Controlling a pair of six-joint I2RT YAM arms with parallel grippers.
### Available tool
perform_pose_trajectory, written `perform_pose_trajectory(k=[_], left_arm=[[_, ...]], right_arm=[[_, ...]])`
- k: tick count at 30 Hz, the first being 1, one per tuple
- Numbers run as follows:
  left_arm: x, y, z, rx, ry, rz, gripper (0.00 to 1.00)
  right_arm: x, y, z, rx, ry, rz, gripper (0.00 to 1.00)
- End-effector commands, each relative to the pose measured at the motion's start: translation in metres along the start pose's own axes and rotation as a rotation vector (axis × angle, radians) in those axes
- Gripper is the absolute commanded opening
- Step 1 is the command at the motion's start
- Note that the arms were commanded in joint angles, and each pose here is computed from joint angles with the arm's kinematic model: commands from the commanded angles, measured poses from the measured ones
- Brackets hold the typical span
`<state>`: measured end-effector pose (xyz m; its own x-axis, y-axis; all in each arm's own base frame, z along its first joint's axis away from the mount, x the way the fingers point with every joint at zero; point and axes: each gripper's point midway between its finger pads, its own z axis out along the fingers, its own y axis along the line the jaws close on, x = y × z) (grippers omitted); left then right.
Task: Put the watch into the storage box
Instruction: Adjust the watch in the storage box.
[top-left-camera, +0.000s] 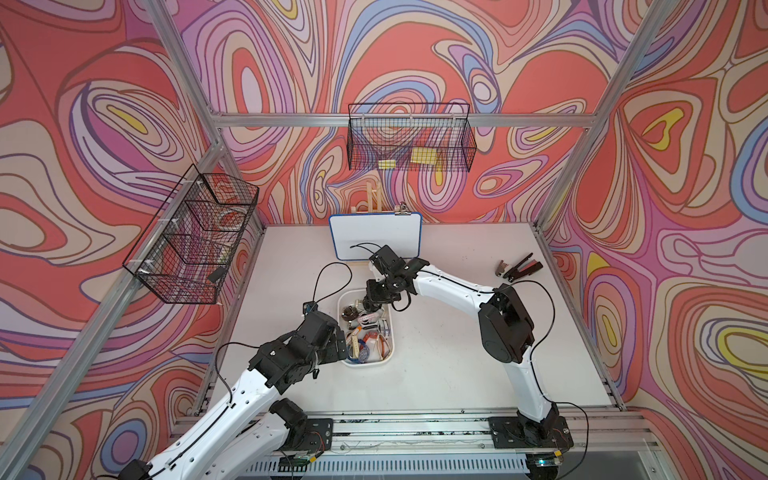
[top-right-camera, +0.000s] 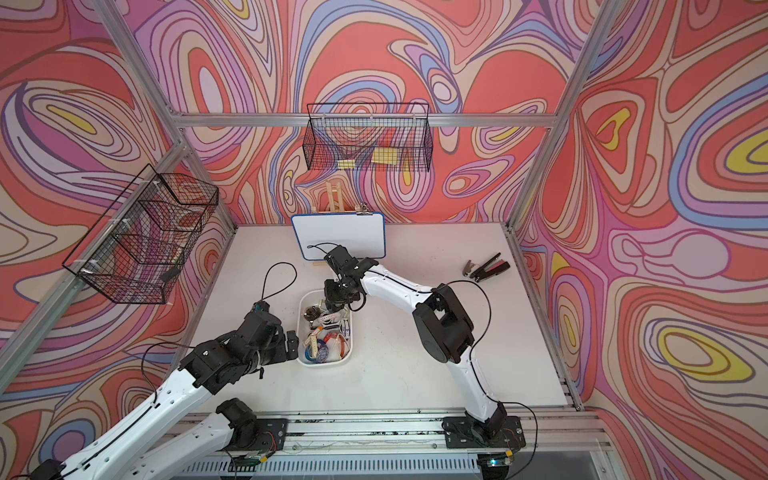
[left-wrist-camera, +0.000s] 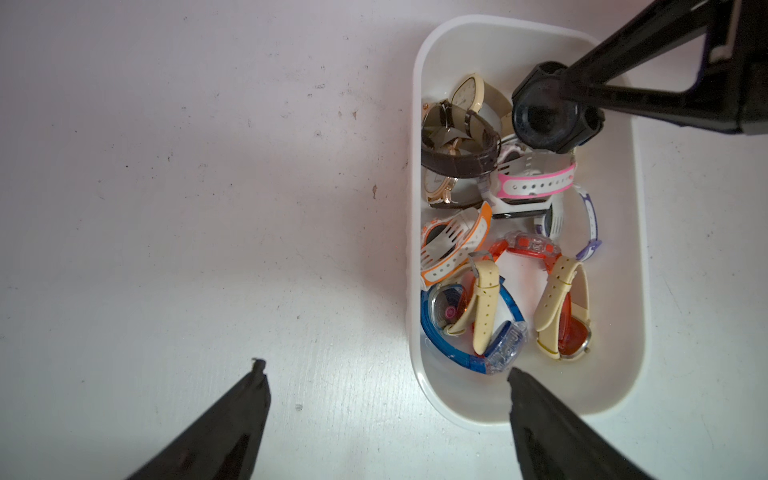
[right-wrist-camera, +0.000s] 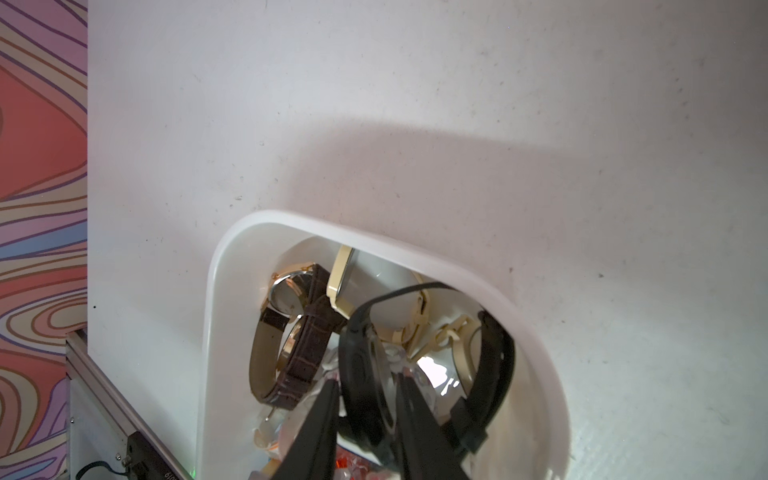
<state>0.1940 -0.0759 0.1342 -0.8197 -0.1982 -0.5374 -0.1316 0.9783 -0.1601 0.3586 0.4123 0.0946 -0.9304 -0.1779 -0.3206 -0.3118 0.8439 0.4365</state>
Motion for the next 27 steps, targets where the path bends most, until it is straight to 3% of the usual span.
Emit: perform_pose_trajectory(k=[1,7,16,21,27], left_arm=[[-0.008,0.003,-0.007,-0.013,-0.027,0.005,0.95],[-0.007,0.002,-0.007,-0.009,-0.025,0.006,0.95],[-0.008,0.002,-0.007,-0.009,-0.026,0.013,0.95],[-0.009,0.001,-0.007,-0.009,-0.027,0.021,0.95],[-0.009,0.0,-0.007,-0.005,-0.028,0.026,0.95]], right_arm=[[0.0,0.005,-0.003,0.016,0.002,-0.036,0.33],[0.001,0.005,0.003,0.02,0.017,-0.047,0.37],[0.004,-0.003,0.017,0.07,0.058,-0.045,0.26],[0.002,-0.006,0.017,0.092,0.058,-0.044,0.15],[-0.01,-0.002,0.011,0.086,-0.005,-0.015,0.06]])
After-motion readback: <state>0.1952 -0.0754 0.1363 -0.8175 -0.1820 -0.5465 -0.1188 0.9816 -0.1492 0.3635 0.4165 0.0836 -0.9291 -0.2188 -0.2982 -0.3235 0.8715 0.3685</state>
